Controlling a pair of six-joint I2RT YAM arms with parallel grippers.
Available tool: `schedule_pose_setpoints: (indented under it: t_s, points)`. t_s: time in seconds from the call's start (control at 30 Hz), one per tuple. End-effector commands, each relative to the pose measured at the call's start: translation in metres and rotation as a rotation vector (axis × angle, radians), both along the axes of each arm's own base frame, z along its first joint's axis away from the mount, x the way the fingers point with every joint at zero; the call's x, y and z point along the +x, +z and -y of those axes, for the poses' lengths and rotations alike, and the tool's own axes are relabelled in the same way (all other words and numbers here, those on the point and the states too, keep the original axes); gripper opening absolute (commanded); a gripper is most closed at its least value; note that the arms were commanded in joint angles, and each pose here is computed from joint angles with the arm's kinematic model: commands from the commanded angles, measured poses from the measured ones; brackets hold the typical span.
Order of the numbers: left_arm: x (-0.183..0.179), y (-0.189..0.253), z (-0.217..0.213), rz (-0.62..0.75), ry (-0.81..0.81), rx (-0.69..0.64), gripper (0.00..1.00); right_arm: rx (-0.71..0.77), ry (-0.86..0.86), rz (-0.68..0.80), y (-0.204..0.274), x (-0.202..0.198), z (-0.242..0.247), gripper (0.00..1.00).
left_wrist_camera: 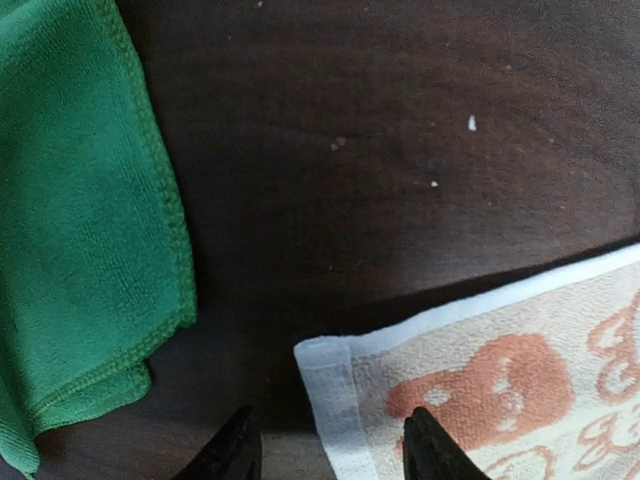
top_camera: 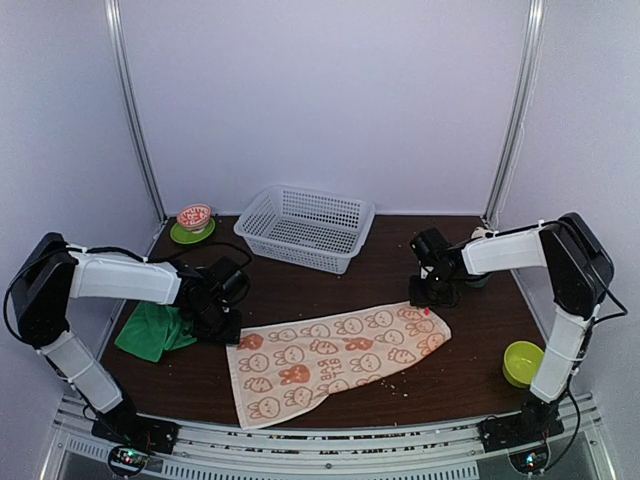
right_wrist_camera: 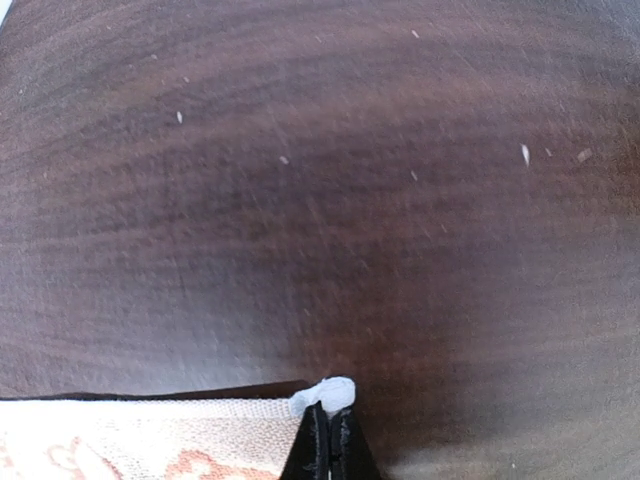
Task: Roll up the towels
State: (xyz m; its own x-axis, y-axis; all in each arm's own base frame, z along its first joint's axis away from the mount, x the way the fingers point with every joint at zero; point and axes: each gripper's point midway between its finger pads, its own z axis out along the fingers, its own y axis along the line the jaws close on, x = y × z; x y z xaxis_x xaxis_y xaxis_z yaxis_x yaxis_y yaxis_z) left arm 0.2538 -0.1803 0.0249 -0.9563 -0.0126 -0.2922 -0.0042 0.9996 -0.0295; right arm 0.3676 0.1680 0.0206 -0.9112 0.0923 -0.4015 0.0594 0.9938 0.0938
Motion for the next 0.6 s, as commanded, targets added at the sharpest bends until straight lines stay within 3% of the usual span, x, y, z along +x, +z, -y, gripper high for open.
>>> schedule_pose_setpoints:
  t_s: [0.0, 0.4, 0.57]
  points:
    - [0.014, -0.002, 0.005, 0.004, 0.088, -0.026, 0.49, 0.026, -0.030, -0.014, -0.003, -0.017, 0.004, 0.00]
    - [0.037, 0.004, 0.006, 0.032, 0.122, -0.053, 0.53, 0.043, -0.009, -0.002, -0.001, -0.024, 0.004, 0.00]
    - [0.035, -0.010, 0.012, -0.010, 0.108, -0.062, 0.46, 0.052, -0.010, -0.003, -0.003, -0.025, 0.003, 0.00]
